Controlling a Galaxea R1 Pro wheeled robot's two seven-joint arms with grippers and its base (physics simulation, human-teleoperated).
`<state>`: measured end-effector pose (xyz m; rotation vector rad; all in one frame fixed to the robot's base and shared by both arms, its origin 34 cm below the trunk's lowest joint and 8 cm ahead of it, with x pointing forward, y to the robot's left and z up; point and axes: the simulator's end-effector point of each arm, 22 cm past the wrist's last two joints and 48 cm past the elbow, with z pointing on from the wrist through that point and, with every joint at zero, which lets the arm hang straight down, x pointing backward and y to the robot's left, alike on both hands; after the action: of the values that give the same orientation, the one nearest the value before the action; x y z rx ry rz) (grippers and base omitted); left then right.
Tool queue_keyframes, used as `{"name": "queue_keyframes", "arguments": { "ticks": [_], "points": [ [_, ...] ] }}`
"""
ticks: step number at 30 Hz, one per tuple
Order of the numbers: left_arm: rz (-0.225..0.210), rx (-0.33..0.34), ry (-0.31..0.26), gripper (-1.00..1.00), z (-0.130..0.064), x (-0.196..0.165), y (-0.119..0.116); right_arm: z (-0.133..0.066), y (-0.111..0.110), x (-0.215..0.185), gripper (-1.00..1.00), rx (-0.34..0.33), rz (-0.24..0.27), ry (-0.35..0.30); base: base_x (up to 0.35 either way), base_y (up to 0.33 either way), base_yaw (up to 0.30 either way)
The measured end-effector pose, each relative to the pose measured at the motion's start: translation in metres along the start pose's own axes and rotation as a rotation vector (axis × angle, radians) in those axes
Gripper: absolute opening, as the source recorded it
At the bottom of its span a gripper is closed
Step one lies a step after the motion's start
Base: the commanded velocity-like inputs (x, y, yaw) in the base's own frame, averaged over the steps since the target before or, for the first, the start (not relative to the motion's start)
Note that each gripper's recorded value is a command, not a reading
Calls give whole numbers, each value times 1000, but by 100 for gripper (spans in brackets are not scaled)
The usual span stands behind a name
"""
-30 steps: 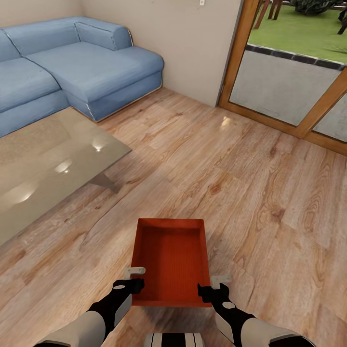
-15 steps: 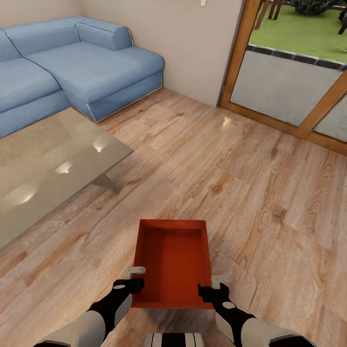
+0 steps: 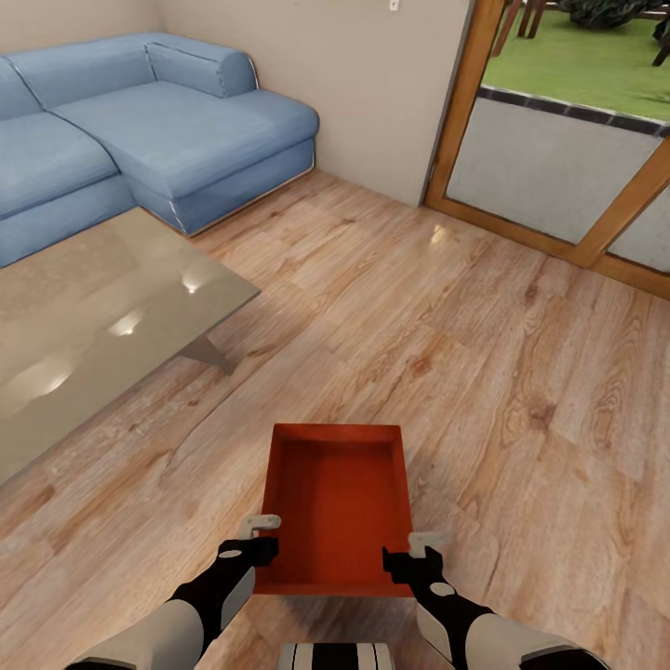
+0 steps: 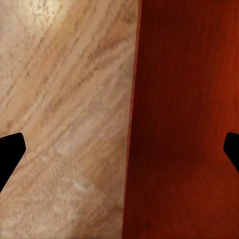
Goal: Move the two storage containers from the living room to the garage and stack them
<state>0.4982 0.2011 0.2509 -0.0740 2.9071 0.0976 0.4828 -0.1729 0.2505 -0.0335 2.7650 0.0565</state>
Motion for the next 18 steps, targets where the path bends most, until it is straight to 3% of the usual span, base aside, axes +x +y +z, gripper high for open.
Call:
{"name": "queue_keyframes", "arguments": {
  "ticks": [5, 18],
  "points": [
    [0, 0, 0, 100, 0, 0, 0, 0, -3, 0, 100, 10, 26, 1, 0, 3, 0],
    [0, 0, 0, 100, 0, 0, 0, 1, -17, 0, 100, 28, 27, -1, 0, 0, 0]
  ]
}}
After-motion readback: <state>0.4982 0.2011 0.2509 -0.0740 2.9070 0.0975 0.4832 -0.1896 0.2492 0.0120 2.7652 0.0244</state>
